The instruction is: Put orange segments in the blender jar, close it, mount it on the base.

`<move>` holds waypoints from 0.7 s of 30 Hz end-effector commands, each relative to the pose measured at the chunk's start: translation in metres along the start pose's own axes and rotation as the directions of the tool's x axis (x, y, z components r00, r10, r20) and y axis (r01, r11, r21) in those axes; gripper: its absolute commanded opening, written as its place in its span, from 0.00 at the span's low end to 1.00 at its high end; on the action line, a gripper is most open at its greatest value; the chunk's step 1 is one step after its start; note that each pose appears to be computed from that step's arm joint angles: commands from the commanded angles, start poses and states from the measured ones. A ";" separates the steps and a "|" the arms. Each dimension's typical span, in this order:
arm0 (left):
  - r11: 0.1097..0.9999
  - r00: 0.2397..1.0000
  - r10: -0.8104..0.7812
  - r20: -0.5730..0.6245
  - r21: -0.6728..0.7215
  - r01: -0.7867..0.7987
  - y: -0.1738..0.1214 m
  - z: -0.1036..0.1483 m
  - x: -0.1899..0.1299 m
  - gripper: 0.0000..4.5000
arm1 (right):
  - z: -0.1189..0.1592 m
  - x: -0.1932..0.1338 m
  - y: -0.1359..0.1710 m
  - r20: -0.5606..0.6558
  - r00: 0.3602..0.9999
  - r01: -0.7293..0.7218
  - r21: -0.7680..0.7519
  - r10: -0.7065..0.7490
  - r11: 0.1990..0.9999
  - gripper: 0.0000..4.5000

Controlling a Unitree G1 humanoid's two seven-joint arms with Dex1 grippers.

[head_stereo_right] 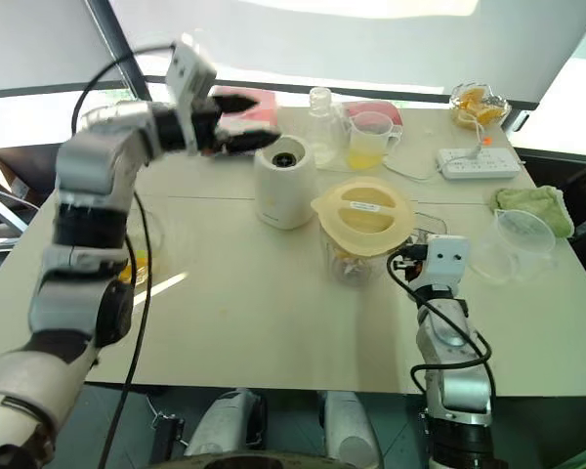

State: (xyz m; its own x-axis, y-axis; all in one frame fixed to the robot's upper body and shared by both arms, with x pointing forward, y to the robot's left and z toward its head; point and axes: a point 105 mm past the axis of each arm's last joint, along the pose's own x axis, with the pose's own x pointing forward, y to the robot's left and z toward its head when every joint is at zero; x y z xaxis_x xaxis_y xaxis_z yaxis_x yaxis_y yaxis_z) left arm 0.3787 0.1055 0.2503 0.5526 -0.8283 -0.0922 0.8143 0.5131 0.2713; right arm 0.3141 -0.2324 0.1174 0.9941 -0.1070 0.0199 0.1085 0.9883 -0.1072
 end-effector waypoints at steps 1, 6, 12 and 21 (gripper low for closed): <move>0.997 1.000 0.013 0.020 0.082 -0.015 -0.026 -0.002 -0.032 0.92 | 0.076 0.014 -0.036 0.186 0.980 0.075 -0.051 -0.064 0.996 0.22; 0.997 0.996 0.082 0.021 -0.017 -0.082 -0.048 -0.016 -0.052 0.92 | 0.152 0.042 -0.049 0.290 0.956 0.074 -0.069 -0.051 0.995 0.22; 0.985 0.988 0.156 -0.017 -0.066 -0.157 -0.061 -0.029 -0.061 0.92 | 0.221 0.080 -0.022 0.338 0.939 -0.066 0.025 0.054 0.997 0.22; 0.969 0.964 0.222 -0.147 -0.073 -0.234 -0.054 -0.053 -0.104 0.92 | 0.246 0.123 0.069 0.305 0.910 -0.334 0.141 0.280 0.932 0.22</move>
State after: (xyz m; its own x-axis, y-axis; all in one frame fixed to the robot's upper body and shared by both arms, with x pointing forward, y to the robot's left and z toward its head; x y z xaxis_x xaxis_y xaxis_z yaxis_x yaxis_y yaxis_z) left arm 0.2912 0.1686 0.1817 0.7259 -0.6594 -0.1956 0.6873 0.7059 0.1713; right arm 0.4494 -0.1603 0.3163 0.9692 0.1852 0.1624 -0.1956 0.9794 0.0502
